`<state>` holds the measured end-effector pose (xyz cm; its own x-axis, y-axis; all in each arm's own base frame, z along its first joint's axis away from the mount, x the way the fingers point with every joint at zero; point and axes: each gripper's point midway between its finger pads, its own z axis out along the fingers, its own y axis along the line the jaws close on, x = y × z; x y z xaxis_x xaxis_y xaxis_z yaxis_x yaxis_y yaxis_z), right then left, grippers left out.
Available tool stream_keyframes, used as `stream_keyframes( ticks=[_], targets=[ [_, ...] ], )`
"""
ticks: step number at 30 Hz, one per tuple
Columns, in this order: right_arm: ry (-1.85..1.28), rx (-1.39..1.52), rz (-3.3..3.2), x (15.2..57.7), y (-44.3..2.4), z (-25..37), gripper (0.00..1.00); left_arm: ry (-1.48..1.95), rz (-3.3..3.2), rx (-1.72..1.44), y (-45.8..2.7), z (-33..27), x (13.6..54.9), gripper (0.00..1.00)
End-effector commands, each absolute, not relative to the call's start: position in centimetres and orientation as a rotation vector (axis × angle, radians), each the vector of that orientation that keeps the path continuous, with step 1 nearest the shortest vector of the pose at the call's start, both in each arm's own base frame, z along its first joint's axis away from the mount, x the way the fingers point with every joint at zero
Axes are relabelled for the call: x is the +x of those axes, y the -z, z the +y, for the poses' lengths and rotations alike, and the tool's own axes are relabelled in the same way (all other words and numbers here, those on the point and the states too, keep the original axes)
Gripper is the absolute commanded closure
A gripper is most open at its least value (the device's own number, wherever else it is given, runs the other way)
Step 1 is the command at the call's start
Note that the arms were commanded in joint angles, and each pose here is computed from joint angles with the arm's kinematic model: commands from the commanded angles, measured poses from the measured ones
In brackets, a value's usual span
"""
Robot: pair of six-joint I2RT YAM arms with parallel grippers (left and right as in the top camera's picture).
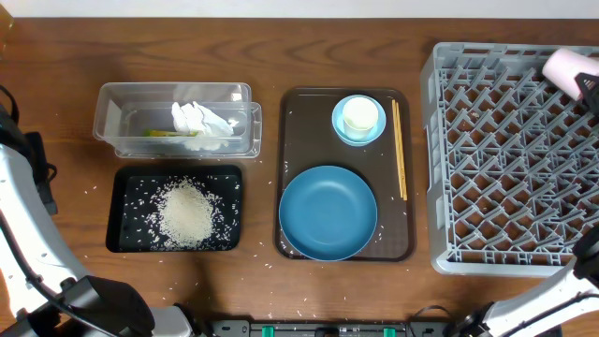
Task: Sort waste into correct bins and load items into the dishwasher rack
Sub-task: 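Carry the pink cup to the dish rack and place it upside down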
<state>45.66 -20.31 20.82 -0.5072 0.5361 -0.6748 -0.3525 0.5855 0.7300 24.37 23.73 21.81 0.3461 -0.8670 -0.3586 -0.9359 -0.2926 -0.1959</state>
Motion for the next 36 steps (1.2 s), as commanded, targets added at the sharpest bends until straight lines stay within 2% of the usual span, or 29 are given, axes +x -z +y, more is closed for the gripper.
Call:
stream_keyframes(
  ticks=[1, 10, 18, 23, 32, 34, 36],
  targets=[
    [-1.247, 0.308, 1.824, 46.4, -18.2, -19.9, 0.98, -0.275, 1.603, -2.248, -21.6, 23.7, 24.1, 0.11],
    [-1.271, 0.388, 1.841, 46.5, -15.2, -20.7, 0.97, -0.275, 1.603, -2.248, -21.6, 23.7, 24.1, 0.11],
    [-1.267, 0.396, 1.841, 46.5, -15.0, -20.9, 0.96, -0.275, 1.603, -2.248, -21.6, 23.7, 24.1, 0.11],
    [-1.221, 0.437, 1.852, 46.5, -14.5, -21.9, 0.9, -0.275, 1.603, -2.247, -21.6, 23.7, 24.1, 0.11],
    [-1.204, 0.487, 1.832, 45.4, -14.5, -23.9, 0.9, -0.275, 1.603, -2.248, -21.6, 23.7, 24.1, 0.11],
    [-1.204, 0.494, 1.825, 45.1, -14.7, -24.3, 0.88, -0.275, 1.603, -2.248, -21.6, 23.7, 24.1, 0.11],
    [-1.204, 0.5, 1.819, 44.8, -14.8, -24.6, 0.8, -0.275, 1.603, -2.248, -21.6, 23.7, 24.1, 0.11]
  ],
)
